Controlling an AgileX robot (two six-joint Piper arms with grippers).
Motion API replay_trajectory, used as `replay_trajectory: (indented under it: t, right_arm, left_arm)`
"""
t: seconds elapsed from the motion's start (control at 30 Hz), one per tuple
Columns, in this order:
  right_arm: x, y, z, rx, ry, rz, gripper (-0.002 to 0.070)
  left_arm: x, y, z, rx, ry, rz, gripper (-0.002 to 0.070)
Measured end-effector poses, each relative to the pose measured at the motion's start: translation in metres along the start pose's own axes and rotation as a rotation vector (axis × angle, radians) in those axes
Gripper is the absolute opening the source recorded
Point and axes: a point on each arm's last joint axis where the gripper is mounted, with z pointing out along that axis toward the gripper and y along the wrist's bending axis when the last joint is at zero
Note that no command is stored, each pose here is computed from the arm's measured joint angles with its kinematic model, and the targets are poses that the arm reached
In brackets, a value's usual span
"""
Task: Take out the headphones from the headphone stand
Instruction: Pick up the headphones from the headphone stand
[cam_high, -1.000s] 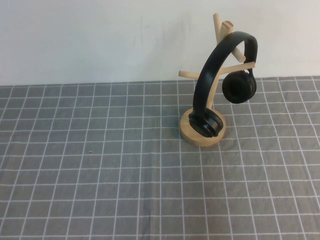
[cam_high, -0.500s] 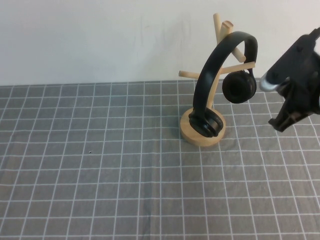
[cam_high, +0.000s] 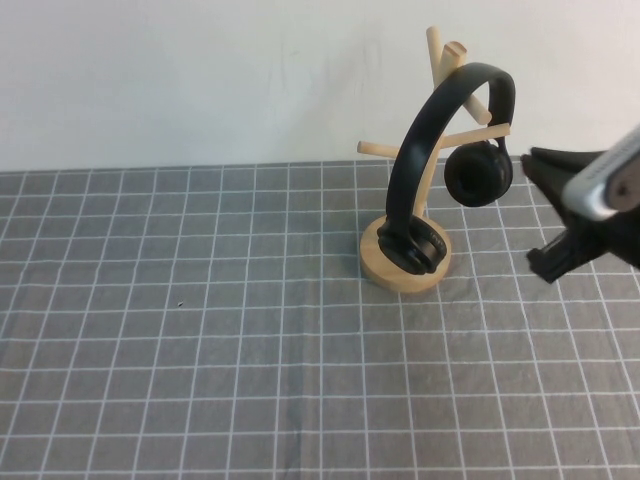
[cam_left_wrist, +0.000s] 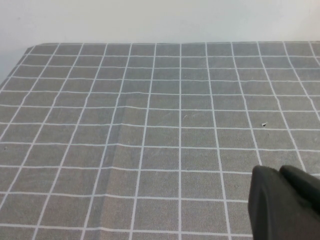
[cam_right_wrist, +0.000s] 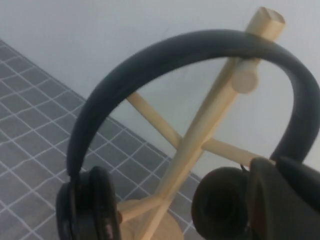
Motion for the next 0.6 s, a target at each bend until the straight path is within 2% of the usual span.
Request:
replay_trajectory:
  t: [0.17,0.37,0.53,0.6]
  right_arm:
    - [0.006,-0.025,-0.008,0.012,-0.089,0.140,-0.0008]
    - [-0.002,-0.040,0.003,-0.081,-0.077,-0.068,-0.0008]
    - [-0.006,-0.049,0.019,-0.004,-0.022,-0.251,-0.0004]
    - [-0.010,-0.050,0.026,0.023,-0.035,-0.311,0.0019]
  left_arm:
    - [0.000,0.000,0.000,0.000,0.000,0.000,-0.0004]
    - [0.000,0.000,0.000,0.000,0.000,0.000,-0.0004]
    - [0.000,0.000,0.000,0.000,0.000,0.000,-0.0004]
    - [0.000,0.000,0.000,0.000,0.000,0.000,-0.0004]
